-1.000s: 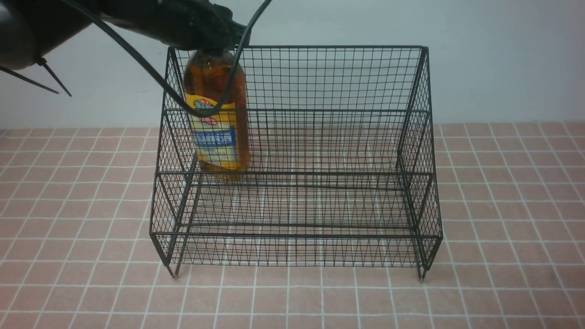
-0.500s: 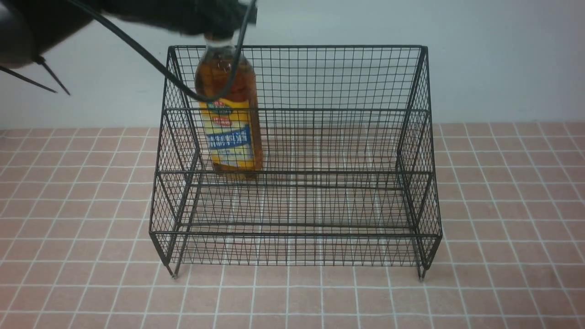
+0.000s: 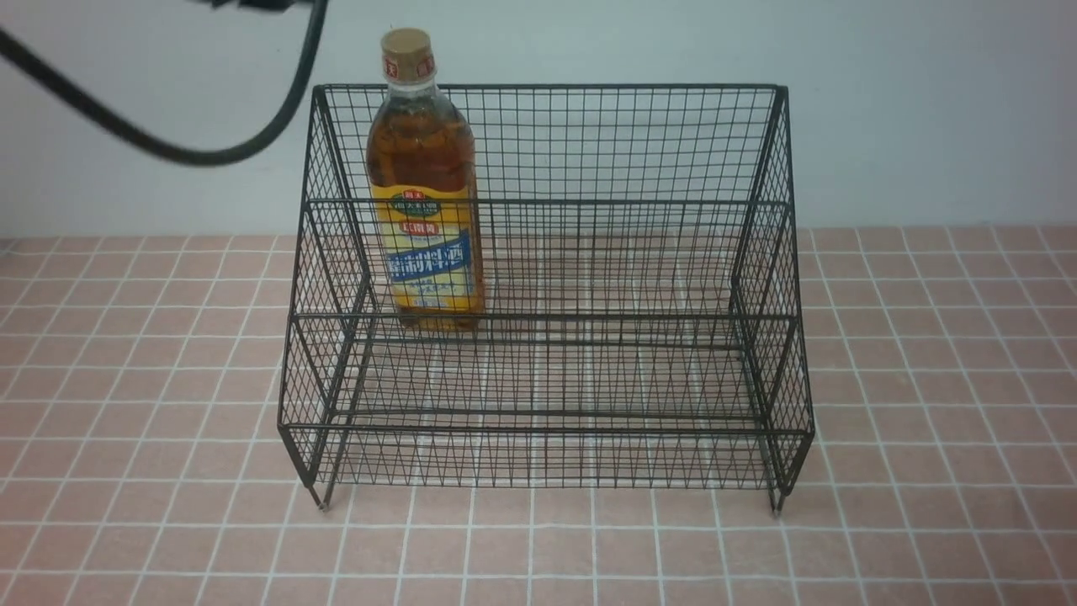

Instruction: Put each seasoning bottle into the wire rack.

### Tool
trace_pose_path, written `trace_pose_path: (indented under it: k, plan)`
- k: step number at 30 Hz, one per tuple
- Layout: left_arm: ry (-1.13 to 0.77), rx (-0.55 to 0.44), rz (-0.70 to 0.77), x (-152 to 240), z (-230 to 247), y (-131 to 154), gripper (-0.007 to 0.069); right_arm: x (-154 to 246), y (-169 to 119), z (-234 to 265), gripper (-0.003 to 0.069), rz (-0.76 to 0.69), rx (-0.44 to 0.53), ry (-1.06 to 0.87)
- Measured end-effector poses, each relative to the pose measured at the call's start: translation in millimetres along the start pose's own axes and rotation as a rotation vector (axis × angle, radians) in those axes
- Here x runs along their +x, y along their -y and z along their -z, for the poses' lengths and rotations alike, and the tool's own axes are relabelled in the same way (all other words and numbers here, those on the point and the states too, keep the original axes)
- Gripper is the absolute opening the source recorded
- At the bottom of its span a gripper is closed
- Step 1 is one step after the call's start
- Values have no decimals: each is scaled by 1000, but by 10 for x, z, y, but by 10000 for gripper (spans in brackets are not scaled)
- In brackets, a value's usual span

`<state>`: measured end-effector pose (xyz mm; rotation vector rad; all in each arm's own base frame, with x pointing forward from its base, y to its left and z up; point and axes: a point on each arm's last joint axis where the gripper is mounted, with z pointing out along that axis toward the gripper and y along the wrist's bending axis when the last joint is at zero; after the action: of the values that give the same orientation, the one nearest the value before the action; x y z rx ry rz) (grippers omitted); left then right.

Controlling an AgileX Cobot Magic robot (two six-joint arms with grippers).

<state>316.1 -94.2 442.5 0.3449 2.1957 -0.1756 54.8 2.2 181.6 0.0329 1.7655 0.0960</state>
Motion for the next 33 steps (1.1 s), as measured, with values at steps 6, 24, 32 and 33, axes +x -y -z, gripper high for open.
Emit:
trace_pose_path:
  k: [6,24,32,33]
  plan:
    - [19,0,3,355,357,16,-7,0,0,0,-12,0,0,0]
    - [314,32,122,2229,1071,79,-7,0,0,0,-12,0,0,0]
    - [188,33,118,2507,1005,89,-7,0,0,0,-12,0,0,0]
    - [181,32,113,2516,1005,89,-7,0,0,0,-12,0,0,0]
